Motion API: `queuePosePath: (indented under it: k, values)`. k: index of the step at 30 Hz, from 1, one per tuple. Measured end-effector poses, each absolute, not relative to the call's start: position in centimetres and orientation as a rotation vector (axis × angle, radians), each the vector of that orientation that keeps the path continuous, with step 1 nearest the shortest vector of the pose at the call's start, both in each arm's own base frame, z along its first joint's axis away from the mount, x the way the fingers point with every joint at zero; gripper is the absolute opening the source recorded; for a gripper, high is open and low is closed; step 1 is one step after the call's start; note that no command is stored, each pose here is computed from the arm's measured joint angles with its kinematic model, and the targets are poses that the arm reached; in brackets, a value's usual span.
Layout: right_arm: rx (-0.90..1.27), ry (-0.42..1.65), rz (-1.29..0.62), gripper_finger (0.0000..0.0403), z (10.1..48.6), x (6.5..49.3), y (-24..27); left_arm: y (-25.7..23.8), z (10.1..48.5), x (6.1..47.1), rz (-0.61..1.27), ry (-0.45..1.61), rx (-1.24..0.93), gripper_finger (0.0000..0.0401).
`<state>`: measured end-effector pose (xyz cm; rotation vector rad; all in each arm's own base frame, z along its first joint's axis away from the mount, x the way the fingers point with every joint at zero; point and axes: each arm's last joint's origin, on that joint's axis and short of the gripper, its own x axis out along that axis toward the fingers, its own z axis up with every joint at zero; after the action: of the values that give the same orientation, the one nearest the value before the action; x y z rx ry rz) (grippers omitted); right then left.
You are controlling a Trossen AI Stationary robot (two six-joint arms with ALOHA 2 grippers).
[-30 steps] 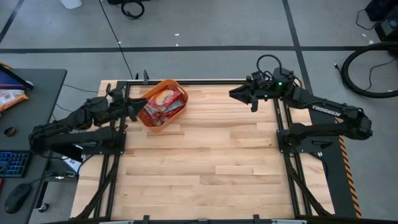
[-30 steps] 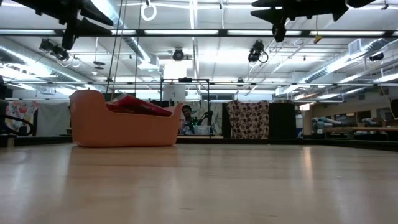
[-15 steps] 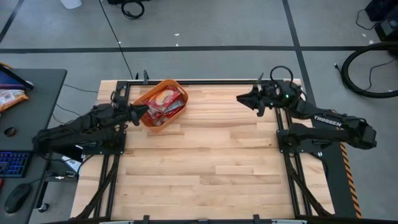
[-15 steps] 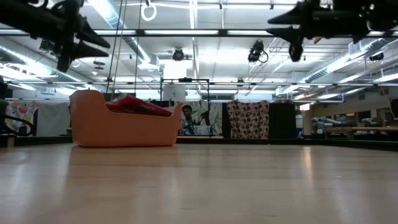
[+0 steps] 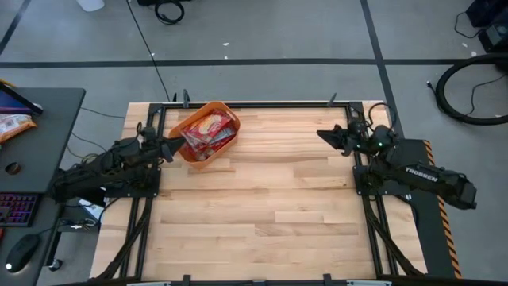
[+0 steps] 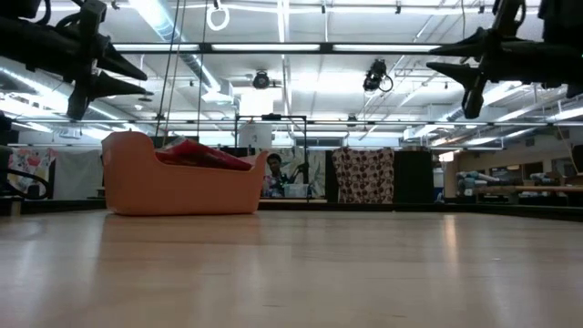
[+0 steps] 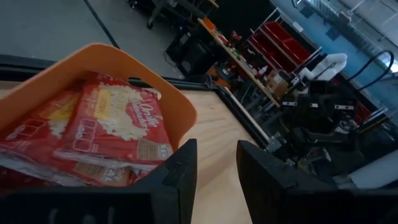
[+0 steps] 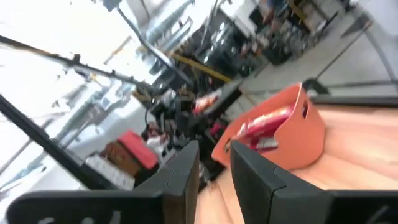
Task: Sort popcorn bags into baskets
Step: Return to Home Position
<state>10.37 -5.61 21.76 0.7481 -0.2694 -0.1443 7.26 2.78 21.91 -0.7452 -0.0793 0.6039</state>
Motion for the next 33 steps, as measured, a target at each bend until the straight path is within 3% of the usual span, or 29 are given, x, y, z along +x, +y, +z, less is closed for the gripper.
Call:
queuePosePath:
  k: [7, 21, 27, 33]
  values:
    - [0.695, -0.277, -0.213, 0.0068, 21.3, 9.5, -5.2, 2.7, 21.9, 6.5, 0.638, -0.116, -0.744, 0.0116]
    - [0.627, 0.011, -0.377, 0.0041, 18.3, 9.3, -5.3, 3.0, 21.3, 6.3, 0.781, -0.117, -0.747, 0.0116]
    - [0.594, 0.022, -0.377, 0.0040, 18.3, 9.3, -5.3, 3.0, 20.9, 6.2, 0.780, 0.035, -0.481, 0.0117]
    - [0.600, 0.022, -0.376, 0.0040, 18.2, 9.3, -5.3, 3.0, 21.0, 6.2, 0.772, 0.080, -0.366, 0.0117]
